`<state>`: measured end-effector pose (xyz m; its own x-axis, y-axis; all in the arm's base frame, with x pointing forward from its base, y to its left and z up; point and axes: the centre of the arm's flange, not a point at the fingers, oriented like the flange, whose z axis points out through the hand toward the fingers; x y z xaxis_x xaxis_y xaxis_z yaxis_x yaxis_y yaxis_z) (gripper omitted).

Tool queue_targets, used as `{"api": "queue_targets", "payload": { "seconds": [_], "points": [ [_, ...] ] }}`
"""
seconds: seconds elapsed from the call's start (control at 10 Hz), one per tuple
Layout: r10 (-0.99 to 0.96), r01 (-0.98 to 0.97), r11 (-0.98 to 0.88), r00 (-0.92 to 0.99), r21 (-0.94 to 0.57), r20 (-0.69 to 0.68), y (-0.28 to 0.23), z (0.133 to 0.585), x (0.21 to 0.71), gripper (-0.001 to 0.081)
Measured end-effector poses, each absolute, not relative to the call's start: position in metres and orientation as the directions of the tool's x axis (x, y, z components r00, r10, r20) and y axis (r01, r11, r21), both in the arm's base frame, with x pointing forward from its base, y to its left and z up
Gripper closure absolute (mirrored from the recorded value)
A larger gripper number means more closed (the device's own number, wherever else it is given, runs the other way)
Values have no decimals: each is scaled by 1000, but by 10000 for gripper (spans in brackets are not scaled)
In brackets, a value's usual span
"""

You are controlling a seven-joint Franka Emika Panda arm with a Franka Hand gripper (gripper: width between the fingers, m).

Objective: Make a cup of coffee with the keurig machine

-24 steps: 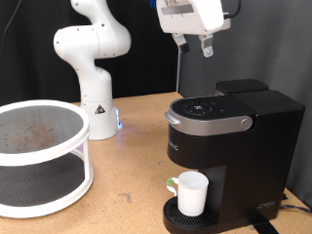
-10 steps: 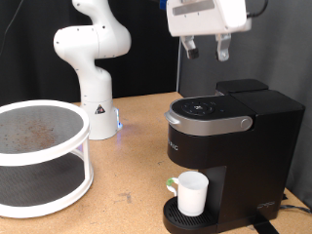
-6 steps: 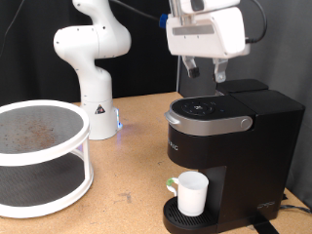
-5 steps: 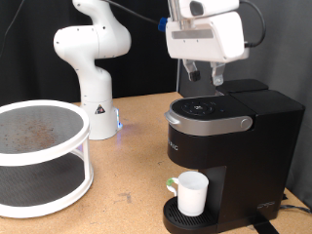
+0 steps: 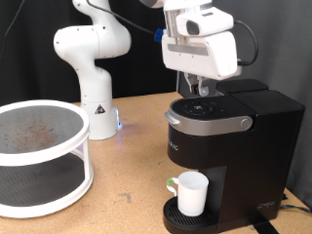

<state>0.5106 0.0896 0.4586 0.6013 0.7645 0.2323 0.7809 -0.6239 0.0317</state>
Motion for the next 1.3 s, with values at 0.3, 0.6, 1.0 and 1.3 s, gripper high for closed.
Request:
{"api": "queue_targets", "payload": {
  "seconds": [0.3,0.6,1.0,1.3],
  "points": [
    [762,778,-628,612,13,213,89,442,510,795],
    [759,775,-632,621,-6,196,89,426,513,803],
    [732,755,-652,650,-65,206,89,425,514,803],
    [720,743,-658,668,-124,189,88,425,519,803]
  ]
}}
